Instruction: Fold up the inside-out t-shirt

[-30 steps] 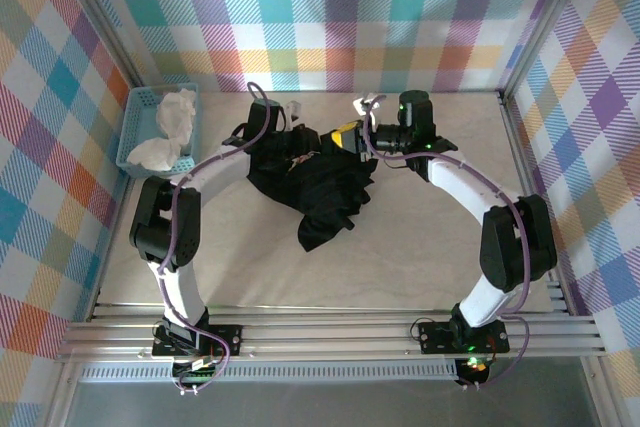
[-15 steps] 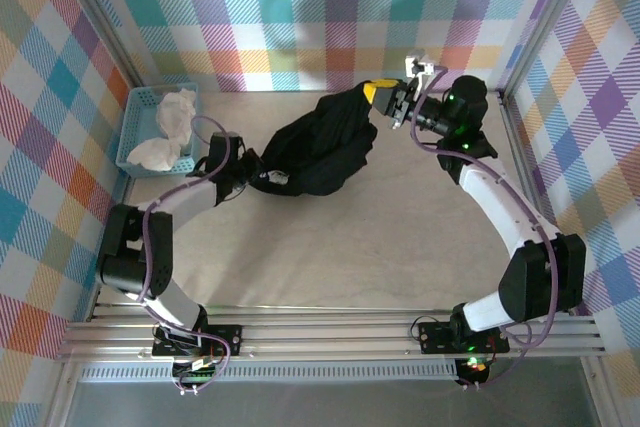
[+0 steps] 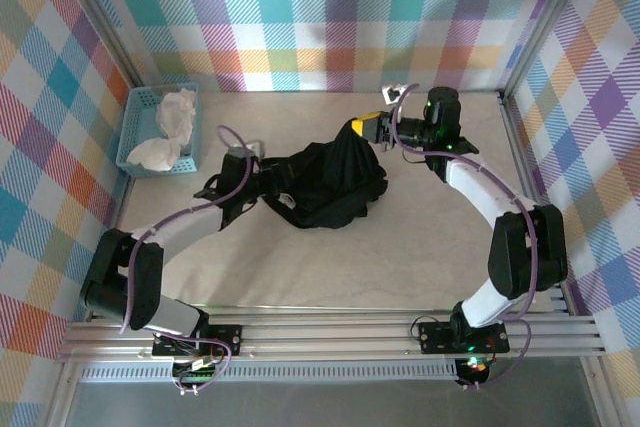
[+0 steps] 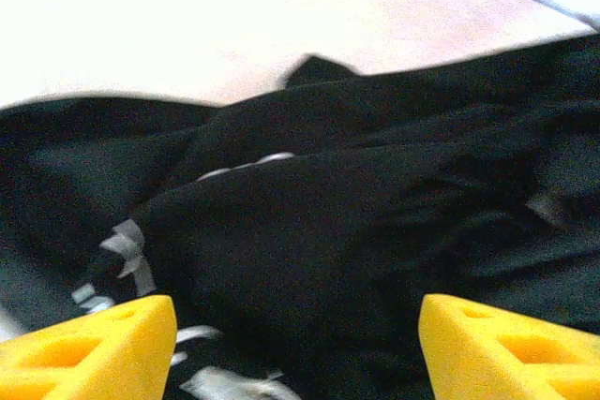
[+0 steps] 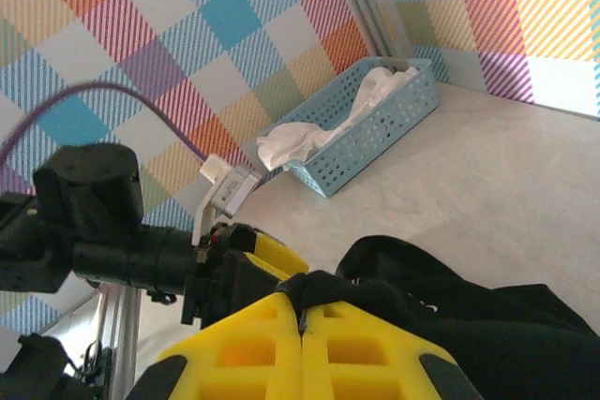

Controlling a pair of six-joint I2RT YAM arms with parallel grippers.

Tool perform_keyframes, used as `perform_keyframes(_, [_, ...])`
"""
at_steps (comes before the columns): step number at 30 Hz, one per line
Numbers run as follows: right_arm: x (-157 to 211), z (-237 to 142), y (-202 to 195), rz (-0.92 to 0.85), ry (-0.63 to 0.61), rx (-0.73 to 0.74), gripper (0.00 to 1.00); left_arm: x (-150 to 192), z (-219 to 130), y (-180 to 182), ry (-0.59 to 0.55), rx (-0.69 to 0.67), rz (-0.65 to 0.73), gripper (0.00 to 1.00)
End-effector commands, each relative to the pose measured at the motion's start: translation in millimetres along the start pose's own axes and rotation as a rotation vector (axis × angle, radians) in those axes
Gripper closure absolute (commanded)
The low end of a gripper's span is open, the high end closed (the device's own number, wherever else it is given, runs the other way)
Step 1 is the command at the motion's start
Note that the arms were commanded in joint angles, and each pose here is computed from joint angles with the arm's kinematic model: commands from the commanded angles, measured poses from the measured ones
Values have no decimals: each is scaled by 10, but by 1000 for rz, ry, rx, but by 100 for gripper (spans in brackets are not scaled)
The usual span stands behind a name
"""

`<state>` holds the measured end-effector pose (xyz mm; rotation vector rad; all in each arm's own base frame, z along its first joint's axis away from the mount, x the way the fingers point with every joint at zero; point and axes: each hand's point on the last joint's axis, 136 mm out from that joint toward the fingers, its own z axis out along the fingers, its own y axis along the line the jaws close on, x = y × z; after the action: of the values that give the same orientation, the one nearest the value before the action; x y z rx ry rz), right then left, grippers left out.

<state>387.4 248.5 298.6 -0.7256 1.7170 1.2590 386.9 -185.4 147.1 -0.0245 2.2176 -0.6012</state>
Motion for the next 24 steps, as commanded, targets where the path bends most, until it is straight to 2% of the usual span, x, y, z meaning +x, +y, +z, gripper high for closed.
perform_keyframes(1, [-32,-63,196,-73,6,-56,100,9,139,-336,66,68,213,30])
perform_keyframes(8, [-81,-103,240,-90,1,-36,100,28,606,-473,158,70,297,30])
perform_keyframes(11, [-99,-118,241,-97,-3,-26,100,29,784,-521,188,88,310,34])
perform_keyframes(14, [-99,-112,216,-91,-4,-15,100,13,938,-646,214,141,302,52])
perform_keyframes(17, [-157,-142,171,-86,-11,30,100,-183,941,-755,185,157,298,79])
perform_keyframes(19, [-308,-233,142,-63,-34,86,100,-436,781,-802,128,150,289,100])
perform_keyframes(24, [-956,-733,417,-45,-225,102,100,-1113,21,-760,-70,173,147,100])
